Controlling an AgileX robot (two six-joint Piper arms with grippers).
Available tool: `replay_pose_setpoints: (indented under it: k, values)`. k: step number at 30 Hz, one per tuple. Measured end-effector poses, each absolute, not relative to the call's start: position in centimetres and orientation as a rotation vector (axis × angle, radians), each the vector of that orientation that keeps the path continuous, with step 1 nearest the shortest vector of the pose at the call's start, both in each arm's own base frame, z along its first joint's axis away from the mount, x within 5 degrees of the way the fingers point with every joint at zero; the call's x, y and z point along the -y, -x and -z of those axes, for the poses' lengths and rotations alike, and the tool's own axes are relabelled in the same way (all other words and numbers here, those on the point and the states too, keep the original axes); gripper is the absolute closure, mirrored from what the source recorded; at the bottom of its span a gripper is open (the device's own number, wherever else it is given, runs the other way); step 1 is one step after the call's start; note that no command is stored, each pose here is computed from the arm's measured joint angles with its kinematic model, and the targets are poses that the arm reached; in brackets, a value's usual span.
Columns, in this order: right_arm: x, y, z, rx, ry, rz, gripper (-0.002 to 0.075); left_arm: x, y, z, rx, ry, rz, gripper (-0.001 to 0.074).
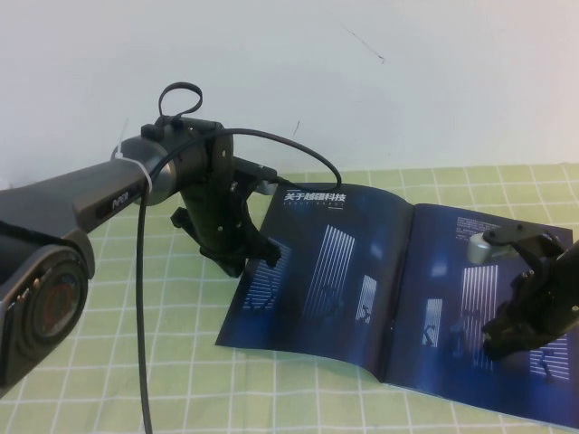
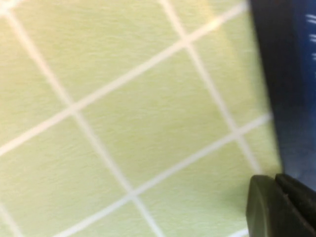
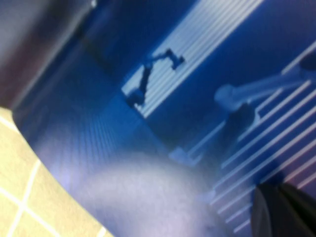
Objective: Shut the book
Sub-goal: 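Close the open booklet and leave it lying on the table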
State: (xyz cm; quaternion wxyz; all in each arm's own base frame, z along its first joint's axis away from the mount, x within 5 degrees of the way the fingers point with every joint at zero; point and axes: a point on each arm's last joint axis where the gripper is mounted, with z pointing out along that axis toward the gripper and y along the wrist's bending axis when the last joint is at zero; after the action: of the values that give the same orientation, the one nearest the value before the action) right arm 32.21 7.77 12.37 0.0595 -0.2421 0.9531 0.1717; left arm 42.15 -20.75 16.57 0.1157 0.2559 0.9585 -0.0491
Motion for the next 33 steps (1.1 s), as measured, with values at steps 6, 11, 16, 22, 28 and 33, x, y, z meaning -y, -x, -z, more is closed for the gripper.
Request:
replay_pose_setpoints:
  k: [6,11,16,22,28,33]
  values:
    - [-7.8,-32.3,-12.2,-2.896,0.733,-0.532,0.0727,20.5,-42.4,-16.2,-2.81,-0.72,0.096,0.0738]
    - [-7.8,-32.3,-12.2,-2.896,0.73,-0.532,0.0727,20.7,-42.3,-16.1,-2.825,-0.697,0.144,0.0738]
    - [-7.8,-32.3,-12.2,-2.896,0.73,-0.532,0.0727,22.1,-41.7,-16.3,-2.838,-0.678,0.443,0.0738]
    - [-7.8,-32.3,-12.2,-2.894,0.729,-0.529,0.0727,25.1,-40.5,-17.3,-2.724,-0.733,0.969,0.0738]
    - [-7.8,-32.3,-12.2,-2.892,0.728,-0.529,0.0727,25.6,-40.5,-18.8,-2.628,-0.751,1.037,0.0738]
    - [-7.8,-32.3,-12.2,-2.892,0.728,-0.529,0.0727,22.6,-41.5,-19.4,-2.709,-0.722,0.495,0.0738]
